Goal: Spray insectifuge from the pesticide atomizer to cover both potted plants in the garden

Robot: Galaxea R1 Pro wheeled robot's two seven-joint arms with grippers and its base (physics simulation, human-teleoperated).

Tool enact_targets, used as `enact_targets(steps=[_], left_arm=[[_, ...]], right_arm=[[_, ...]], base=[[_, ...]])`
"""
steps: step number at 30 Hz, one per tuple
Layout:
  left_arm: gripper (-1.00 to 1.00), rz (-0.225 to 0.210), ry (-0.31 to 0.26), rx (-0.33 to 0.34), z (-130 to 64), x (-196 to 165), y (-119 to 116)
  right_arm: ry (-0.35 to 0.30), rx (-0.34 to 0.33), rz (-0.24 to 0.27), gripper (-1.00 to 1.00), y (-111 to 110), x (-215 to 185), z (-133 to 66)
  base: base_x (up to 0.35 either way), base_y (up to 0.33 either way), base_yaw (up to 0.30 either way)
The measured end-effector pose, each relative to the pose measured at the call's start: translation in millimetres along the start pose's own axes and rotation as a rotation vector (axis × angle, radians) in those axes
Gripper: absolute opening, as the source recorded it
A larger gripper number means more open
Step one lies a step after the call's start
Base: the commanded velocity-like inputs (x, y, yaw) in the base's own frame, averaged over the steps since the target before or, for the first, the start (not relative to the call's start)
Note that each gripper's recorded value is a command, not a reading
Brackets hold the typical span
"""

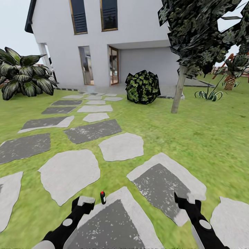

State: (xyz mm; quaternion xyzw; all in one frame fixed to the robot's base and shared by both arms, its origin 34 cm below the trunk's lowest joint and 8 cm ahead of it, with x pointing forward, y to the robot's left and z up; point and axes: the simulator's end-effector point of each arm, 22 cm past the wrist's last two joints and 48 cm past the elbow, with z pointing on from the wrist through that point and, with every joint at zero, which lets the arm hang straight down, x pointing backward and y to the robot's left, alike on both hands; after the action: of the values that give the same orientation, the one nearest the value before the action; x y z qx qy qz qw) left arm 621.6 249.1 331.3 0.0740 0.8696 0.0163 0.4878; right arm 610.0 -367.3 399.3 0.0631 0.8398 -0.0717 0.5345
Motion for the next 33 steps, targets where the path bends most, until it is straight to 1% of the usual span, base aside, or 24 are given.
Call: enact_targets(steps=[3,16,25,28,33], left_arm=[[1.00,0.000,0.003,-0.002,2.4,9,1],[1.00,0.005,0.069,0.012,9.6,51,-5],[1.00,0.014,0.084,0.025,10.2,60,-11],[1.00,0.013,0.091,0.025,10.3,63,-12],[1.00,0.006,0.095,0.017,10.5,64,-8]], right_arm=[[0.005,0.000,-0.001,1.00,0,10,1.7],[0.077,0.002,-0.015,1.00,0,50,9.1],[0.091,0.003,-0.017,1.00,0,57,10.0],[0.094,0.003,-0.018,1.00,0,59,10.2],[0.096,0.003,-0.019,1.00,0,60,10.3]], base=[[0.000,0.000,0.000],[0.000,0.000,0.000],[0.002,0.000,0.000],[0.151,0.000,0.000],[0.300,0.000,0.000]])
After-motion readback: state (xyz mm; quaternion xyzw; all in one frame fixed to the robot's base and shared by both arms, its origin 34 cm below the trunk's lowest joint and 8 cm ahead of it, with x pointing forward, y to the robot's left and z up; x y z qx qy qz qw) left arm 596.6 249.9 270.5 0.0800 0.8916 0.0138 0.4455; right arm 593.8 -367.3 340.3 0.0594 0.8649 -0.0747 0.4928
